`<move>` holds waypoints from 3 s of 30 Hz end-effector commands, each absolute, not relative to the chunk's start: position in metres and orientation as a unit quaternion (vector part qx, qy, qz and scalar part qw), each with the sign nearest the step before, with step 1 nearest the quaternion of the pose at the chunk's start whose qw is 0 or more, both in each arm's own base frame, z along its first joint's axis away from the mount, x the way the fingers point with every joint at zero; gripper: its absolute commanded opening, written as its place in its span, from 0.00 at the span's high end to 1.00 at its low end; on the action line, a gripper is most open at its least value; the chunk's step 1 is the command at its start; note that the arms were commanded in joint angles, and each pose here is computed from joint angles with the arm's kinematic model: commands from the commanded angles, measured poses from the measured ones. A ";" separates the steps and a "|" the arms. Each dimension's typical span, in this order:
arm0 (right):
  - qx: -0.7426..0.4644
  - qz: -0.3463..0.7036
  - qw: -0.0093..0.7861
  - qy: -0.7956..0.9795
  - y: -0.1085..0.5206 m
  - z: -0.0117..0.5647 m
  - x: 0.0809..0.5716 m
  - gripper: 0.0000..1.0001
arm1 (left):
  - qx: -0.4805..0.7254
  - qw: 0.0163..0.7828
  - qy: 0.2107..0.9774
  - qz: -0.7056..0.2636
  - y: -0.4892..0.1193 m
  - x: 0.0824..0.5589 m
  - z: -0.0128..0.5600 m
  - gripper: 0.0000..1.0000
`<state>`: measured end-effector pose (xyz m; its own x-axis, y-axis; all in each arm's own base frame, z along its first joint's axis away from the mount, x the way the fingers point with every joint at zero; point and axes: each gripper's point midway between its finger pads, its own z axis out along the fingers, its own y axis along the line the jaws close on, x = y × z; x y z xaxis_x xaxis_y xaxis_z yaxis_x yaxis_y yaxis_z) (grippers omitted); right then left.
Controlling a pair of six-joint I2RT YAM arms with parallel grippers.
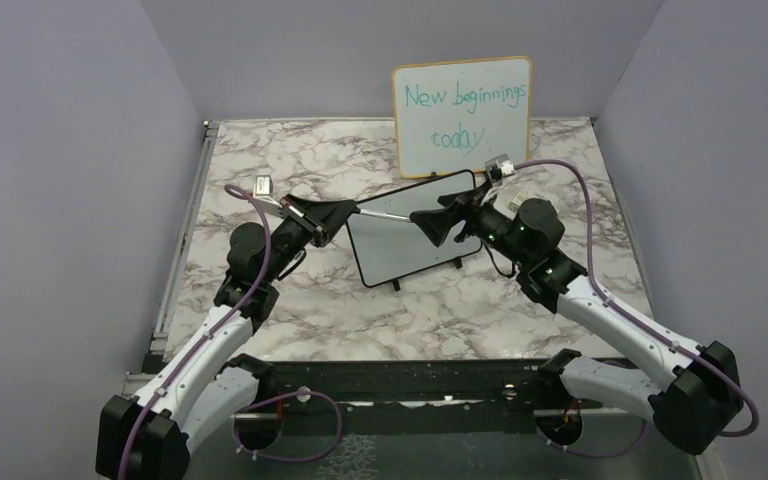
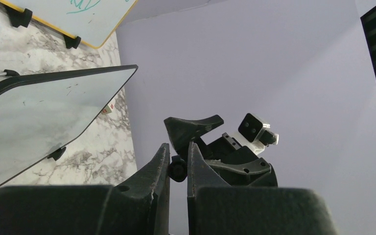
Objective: Write a sentence on the whiteboard
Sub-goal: Open the whiteboard marker at the center of the board.
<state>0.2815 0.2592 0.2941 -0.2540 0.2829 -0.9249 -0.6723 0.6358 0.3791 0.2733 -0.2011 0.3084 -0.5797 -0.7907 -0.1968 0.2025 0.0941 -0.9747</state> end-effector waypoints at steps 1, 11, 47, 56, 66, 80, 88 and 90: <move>-0.192 0.514 0.562 0.619 0.290 0.326 0.255 0.00 | -0.224 0.386 0.598 -0.666 -0.205 0.270 0.329 1.00; -0.210 0.564 0.536 0.592 0.308 0.335 0.248 0.17 | -0.223 0.381 0.589 -0.677 -0.207 0.271 0.334 1.00; -0.254 0.576 0.487 0.605 0.330 0.322 0.253 0.53 | -0.197 0.369 0.587 -0.693 -0.216 0.269 0.344 1.00; -0.259 0.583 0.483 0.600 0.331 0.323 0.250 0.60 | -0.191 0.366 0.588 -0.696 -0.221 0.268 0.345 1.00; -0.259 0.592 0.483 0.591 0.331 0.327 0.247 0.67 | -0.194 0.362 0.587 -0.697 -0.223 0.267 0.344 1.00; -0.259 0.594 0.476 0.594 0.331 0.322 0.245 1.00 | -0.202 0.363 0.588 -0.694 -0.225 0.271 0.340 1.00; -0.268 0.591 0.468 0.600 0.329 0.316 0.239 0.95 | -0.201 0.369 0.588 -0.691 -0.226 0.277 0.342 1.00; -0.271 0.591 0.465 0.601 0.329 0.316 0.238 0.88 | -0.202 0.370 0.589 -0.690 -0.227 0.278 0.341 1.00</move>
